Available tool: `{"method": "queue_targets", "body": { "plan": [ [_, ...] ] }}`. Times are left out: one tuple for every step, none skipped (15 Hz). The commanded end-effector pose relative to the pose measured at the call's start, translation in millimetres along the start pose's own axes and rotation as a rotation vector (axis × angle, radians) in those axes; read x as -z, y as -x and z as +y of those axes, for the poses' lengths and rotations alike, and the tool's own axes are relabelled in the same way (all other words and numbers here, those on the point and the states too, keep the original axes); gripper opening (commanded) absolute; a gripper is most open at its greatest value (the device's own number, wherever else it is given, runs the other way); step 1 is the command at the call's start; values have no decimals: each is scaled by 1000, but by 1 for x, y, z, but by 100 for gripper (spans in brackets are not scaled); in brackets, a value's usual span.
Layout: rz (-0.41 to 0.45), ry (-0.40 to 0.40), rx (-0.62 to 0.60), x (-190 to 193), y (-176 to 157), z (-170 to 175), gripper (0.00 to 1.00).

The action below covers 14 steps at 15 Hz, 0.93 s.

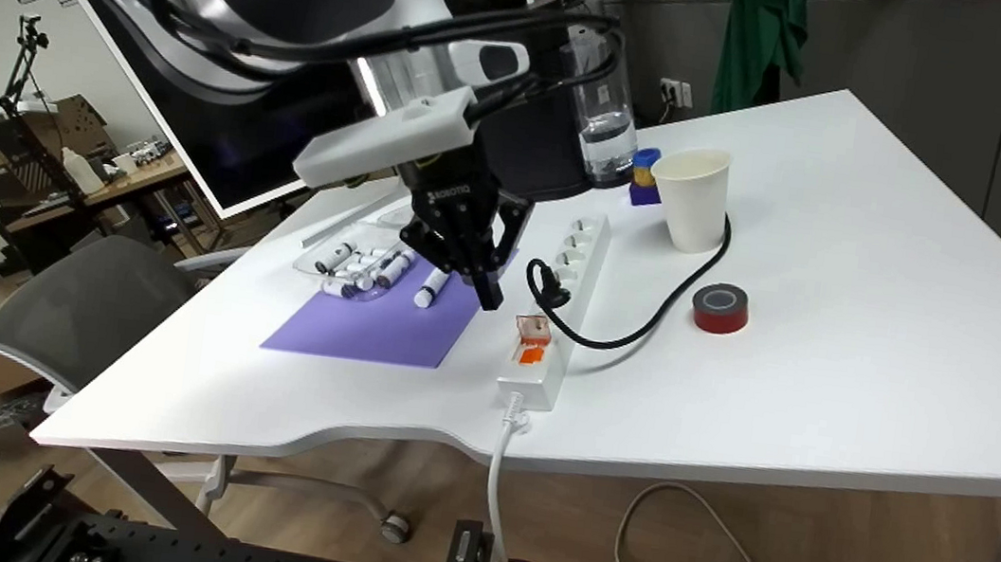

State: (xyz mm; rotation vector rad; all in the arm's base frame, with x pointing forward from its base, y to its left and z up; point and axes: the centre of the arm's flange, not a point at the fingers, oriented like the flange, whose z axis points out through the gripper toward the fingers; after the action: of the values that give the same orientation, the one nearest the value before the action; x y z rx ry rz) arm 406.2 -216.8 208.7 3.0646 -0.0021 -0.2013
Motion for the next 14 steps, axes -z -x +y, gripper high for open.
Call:
{"method": "queue_targets", "body": {
  "plan": [
    [-3,2,-8,-16,-11,9,0],
    [-9,4,-8,-19,-11,10,0],
    [-12,7,-10,-23,-11,12,0],
    [-18,9,-11,-27,-11,14,0],
    [-23,9,-11,-30,-12,15,0],
    [-29,10,-11,-34,-12,16,0],
    [-35,9,-11,-37,-12,17,0],
    [-41,9,-11,-41,-13,17,0],
    [-46,7,-9,-45,-14,18,0],
    [-50,8,-11,-48,-14,18,0],
    [-52,8,-8,-51,-15,19,0],
    [-52,8,-7,-53,-16,19,0],
    [-51,9,-7,-56,-16,19,0],
    [-53,10,-6,-58,-17,20,0]
  ]
}}
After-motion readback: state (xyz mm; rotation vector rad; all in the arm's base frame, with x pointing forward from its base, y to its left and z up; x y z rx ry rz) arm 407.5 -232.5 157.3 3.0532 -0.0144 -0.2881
